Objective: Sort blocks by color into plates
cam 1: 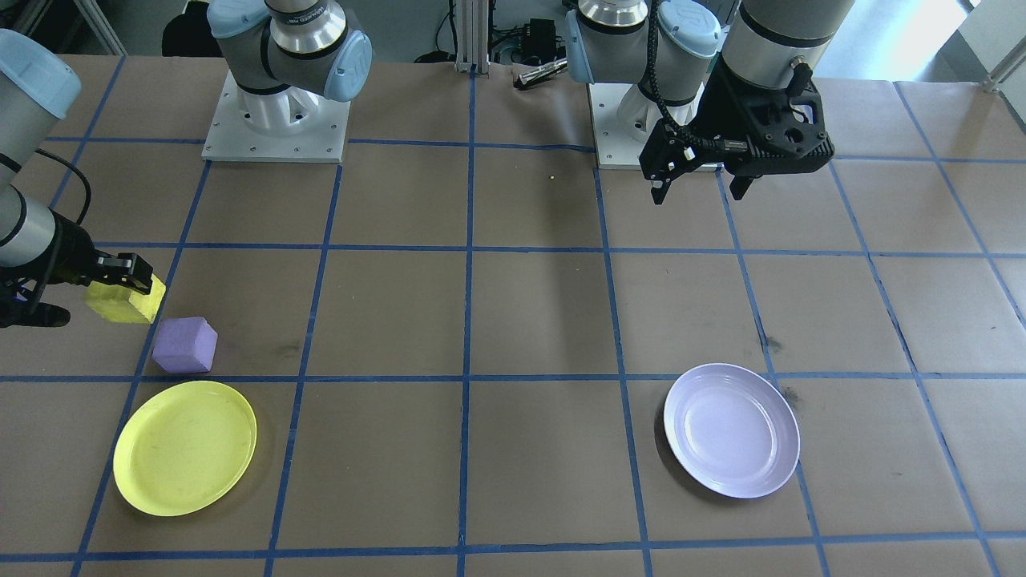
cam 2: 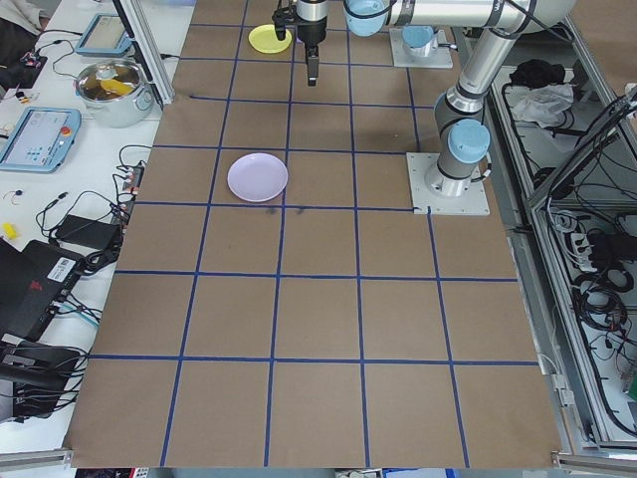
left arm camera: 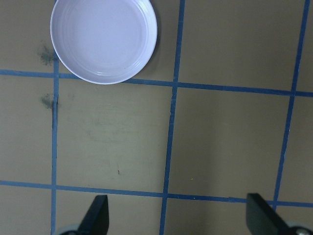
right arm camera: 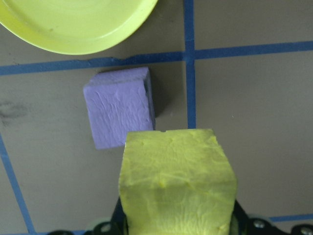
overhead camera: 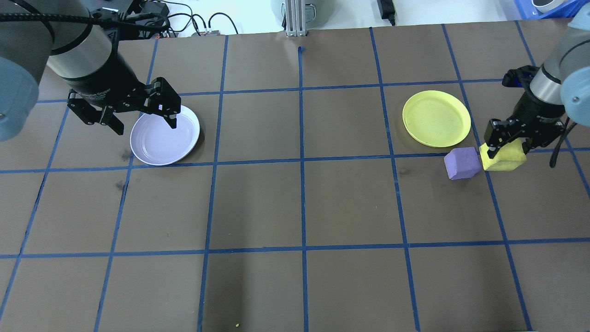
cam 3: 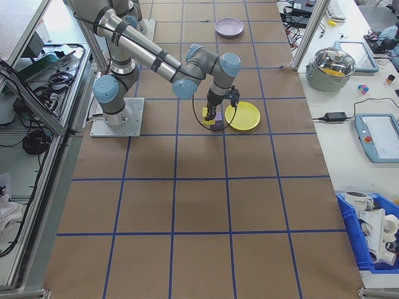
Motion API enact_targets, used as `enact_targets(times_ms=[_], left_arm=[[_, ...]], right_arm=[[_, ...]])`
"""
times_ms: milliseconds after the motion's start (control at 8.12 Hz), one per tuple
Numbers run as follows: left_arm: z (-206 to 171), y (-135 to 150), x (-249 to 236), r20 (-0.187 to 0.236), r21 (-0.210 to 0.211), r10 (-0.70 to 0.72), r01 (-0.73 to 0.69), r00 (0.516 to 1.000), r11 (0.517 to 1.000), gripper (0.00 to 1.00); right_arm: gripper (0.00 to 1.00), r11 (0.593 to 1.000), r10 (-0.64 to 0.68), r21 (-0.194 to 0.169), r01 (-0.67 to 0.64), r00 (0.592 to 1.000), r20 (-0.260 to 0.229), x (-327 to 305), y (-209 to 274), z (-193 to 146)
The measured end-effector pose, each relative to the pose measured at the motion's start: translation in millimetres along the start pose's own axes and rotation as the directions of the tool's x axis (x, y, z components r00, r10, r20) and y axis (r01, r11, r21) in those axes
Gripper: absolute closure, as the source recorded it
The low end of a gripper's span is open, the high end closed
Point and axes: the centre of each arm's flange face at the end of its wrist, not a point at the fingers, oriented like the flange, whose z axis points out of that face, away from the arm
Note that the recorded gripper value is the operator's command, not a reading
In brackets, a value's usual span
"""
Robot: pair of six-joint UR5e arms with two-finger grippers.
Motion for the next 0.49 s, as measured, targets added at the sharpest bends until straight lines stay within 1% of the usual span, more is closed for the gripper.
enact_targets(times_ms=[246, 370, 493], left_arm=[[0.8, -0.3, 0.0, 0.0, -0.002, 0.0, 0.0, 1.0, 1.0, 0.0], [1.9, -0.7, 0.2, -0.001, -0.005, 0.0, 0.0, 1.0, 1.0, 0.0], [2.3, -0.9, 0.4, -0.003, -0.006, 0.0, 0.0, 1.0, 1.0, 0.0]], right_arm=[[0.32, 0.999, 0.015, 0.038, -0.014, 1.0, -0.017, -34.0, -44.8, -21.7], [0.32, 0.999, 0.012, 0.052, -0.011, 1.0, -0.029, -51.4, -74.5, -27.2], [0.31, 0.998, 0.006, 0.058, -0.004, 0.999, -0.031, -63.2, -103.2, -25.3]])
